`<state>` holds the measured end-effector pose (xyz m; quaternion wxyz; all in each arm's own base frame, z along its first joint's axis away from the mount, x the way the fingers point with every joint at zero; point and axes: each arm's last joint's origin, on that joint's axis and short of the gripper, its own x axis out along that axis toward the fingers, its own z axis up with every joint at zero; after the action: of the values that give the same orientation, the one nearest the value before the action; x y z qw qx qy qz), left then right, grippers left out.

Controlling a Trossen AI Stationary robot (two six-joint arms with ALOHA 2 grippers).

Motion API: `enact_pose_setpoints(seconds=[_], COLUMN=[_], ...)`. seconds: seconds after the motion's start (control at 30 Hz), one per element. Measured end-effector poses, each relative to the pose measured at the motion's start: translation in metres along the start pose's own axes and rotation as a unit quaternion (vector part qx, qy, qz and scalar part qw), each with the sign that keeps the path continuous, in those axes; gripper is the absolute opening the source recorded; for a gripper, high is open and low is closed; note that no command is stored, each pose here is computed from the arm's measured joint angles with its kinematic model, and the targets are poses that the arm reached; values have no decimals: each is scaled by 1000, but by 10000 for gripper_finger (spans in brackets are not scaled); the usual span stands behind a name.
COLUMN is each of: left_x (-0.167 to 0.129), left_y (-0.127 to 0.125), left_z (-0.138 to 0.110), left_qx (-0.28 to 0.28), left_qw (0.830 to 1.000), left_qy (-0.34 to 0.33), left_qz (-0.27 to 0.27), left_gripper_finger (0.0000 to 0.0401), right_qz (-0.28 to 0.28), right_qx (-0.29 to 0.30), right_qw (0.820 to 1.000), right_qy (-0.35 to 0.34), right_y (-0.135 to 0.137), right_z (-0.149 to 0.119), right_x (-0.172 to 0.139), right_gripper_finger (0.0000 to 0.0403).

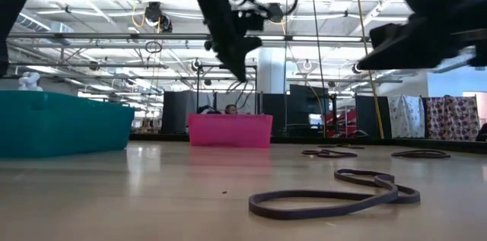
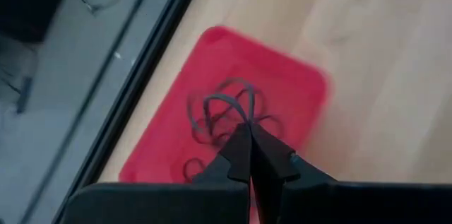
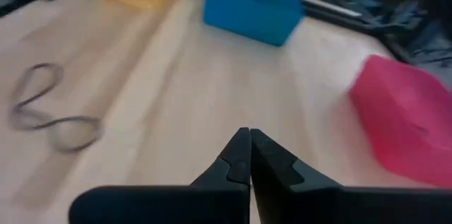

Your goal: Sort rubber bands into baskets

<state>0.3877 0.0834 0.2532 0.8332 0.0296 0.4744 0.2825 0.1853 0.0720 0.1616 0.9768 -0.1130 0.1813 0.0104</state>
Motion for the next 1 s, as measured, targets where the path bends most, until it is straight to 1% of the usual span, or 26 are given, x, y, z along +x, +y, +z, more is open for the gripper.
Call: enact_pose_setpoints(seconds=[0.13, 0.27, 0.37, 0.5, 0.63, 0.8, 0.9, 1.0], left_x=[21, 31, 36, 39, 39, 37, 38, 38], left_y=[36, 57, 61, 63, 61, 57, 58, 58], left_z=[-4, -9, -14, -18, -18, -17, -17, -17], left_qx=[-17, -25, -20, -19, -15, 40, 53, 68], left_qw=[999, 998, 996, 995, 995, 995, 994, 993], left_qy=[29, 43, 54, 60, 59, 54, 53, 52], left_qz=[-11, -46, -73, -73, -74, -79, -78, -79], left_gripper_finger=[1, 1, 1, 7, 13, 14, 15, 18], right_qz=[-39, -71, -86, -108, -118, -120, -121, -122], right_qx=[11, 27, 34, 42, 70, 117, 131, 148], right_qw=[999, 997, 995, 993, 989, 984, 983, 981], right_qy=[6, 14, 19, 30, 54, 55, 37, 36], right_y=[-17, -31, -37, -47, -51, -51, -51, -51], right_z=[-1, -3, -4, -7, -13, -14, -11, -11], right_x=[6, 9, 11, 12, 12, 12, 13, 13], right_gripper_finger=[0, 0, 0, 0, 0, 0, 0, 0])
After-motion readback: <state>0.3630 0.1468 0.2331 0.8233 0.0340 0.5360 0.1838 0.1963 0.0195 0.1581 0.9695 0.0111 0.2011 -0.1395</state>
